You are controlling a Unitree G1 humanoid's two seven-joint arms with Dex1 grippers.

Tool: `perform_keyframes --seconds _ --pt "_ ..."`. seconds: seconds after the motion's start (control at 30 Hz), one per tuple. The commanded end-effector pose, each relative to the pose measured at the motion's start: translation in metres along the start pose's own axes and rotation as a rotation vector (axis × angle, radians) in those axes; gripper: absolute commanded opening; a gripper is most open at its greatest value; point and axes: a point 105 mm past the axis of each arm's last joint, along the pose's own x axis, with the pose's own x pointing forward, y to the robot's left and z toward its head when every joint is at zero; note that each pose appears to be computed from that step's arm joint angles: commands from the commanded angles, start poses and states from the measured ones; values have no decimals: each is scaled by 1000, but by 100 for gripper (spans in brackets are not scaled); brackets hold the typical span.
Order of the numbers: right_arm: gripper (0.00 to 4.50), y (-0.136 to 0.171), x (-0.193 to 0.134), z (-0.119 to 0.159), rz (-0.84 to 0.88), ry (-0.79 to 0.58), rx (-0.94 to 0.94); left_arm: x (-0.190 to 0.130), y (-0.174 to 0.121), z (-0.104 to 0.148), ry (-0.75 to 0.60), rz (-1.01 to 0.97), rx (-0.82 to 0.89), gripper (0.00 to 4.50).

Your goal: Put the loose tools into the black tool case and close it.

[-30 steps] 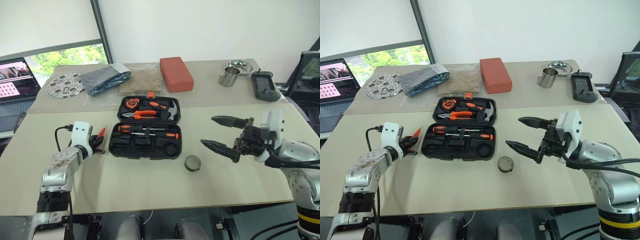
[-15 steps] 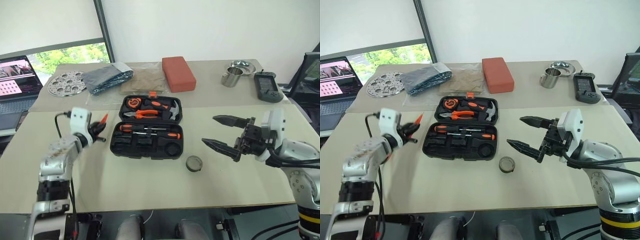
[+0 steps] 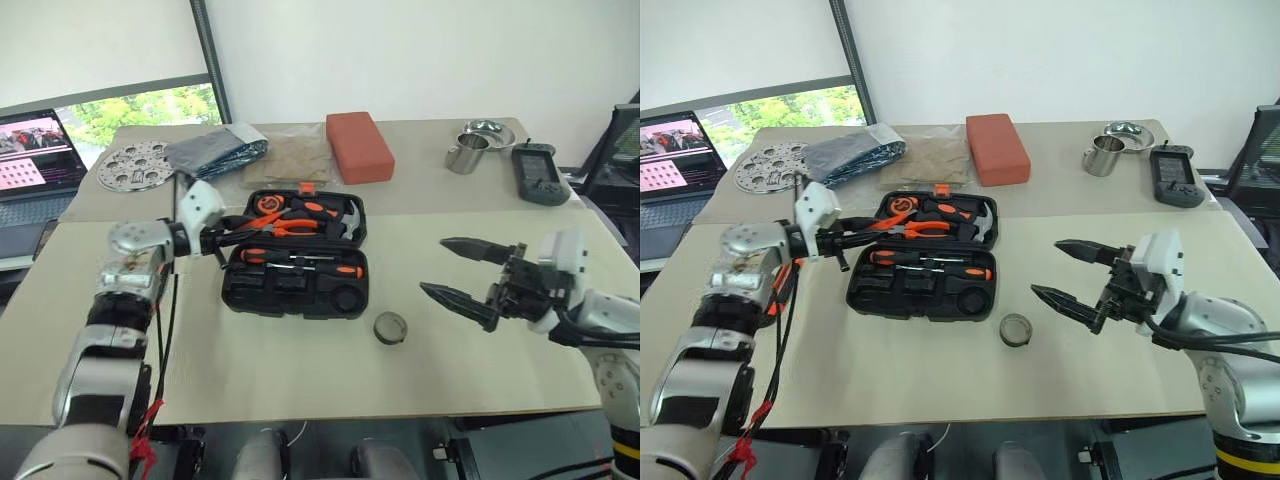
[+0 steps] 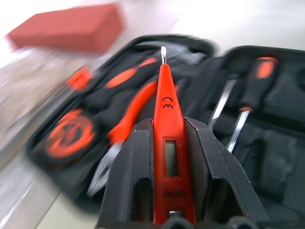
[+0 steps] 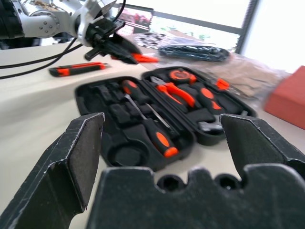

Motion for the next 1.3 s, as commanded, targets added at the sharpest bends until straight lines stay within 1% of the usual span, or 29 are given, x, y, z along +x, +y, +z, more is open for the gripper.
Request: perform_keyframes --seconds 0.03,0.17,0.3,0.37,0.5,0.57,0.7,0.97,1.07,1.17,1.3 --pt "450 5 -11 14 -7 -31 -60 4 3 6 -7 -39 54 49" --pt "450 10 -27 6 -25 -8 -56 6 3 1 18 -82 44 49" --pt "450 11 -32 4 -25 -8 -55 6 1 -3 44 -119 49 49" --pt "450 11 -32 4 -22 -13 -55 6 -2 -5 75 -169 71 49" --pt "450 14 -34 4 -17 -21 -51 6 -14 -3 80 -297 80 49" --pt "450 14 -36 3 -18 -20 -51 6 -19 -6 105 -346 105 49" --pt "450 16 -37 3 -20 -21 -51 8 -23 -15 195 -370 188 49" --pt "450 15 -36 3 -17 -25 -58 16 -17 -21 316 -351 297 49" --pt "450 16 -35 4 -13 -25 -56 18 -15 -21 330 -341 303 49" --pt "450 17 -35 3 -12 -26 -54 15 -18 -25 358 -374 298 49" --pt "450 18 -34 3 -11 -28 -51 8 -22 -28 380 -436 247 49"
